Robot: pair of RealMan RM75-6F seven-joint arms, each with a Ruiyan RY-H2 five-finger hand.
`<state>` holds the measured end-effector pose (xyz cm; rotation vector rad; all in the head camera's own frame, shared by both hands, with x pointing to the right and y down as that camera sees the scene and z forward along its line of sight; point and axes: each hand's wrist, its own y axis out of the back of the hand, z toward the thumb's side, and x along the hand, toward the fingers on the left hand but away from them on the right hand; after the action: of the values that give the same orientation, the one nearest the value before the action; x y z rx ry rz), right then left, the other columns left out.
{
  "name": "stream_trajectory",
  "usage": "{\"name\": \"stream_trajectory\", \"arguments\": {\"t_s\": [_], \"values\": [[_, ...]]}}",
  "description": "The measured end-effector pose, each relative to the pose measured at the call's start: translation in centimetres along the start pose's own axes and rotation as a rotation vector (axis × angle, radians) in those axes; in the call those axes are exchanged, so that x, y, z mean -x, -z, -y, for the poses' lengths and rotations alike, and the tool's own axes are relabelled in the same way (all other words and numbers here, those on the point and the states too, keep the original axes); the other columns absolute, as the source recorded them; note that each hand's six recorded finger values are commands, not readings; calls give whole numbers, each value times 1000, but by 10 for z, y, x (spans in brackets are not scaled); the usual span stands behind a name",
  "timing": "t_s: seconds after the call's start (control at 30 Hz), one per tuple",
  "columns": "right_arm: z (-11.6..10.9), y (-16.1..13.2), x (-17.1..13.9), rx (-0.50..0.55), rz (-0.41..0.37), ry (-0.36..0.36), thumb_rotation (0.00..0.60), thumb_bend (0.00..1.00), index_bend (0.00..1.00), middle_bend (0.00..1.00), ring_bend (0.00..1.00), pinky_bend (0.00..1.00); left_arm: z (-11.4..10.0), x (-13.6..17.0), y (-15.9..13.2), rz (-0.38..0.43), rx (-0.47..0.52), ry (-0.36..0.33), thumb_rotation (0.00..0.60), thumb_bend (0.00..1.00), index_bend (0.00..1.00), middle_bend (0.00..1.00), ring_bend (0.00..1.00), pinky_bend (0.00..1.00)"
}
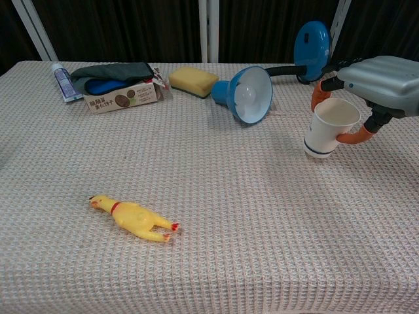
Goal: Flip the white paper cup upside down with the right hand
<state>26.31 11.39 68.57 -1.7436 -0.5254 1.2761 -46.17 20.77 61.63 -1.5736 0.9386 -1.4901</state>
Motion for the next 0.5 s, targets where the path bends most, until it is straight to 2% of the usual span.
{"name": "stream_trajectory", "arguments": {"t_s": [0.13, 0.23, 0.5], "values": [[-5, 3, -4, 100, 3, 30, 600, 204, 446, 349, 24, 0, 1, -1, 0, 0, 0, 5, 600, 70, 0, 0, 0, 49], [-5, 6, -8, 236, 2, 44, 600, 200, 445, 356, 24, 0, 3, -2, -1, 2, 1, 10, 600, 70, 0, 0, 0, 49], [14, 17, -14, 743, -14, 42, 600, 197, 448, 386, 24, 0, 5, -2, -3, 7, -2, 18, 600, 70, 0, 0, 0, 49]]}}
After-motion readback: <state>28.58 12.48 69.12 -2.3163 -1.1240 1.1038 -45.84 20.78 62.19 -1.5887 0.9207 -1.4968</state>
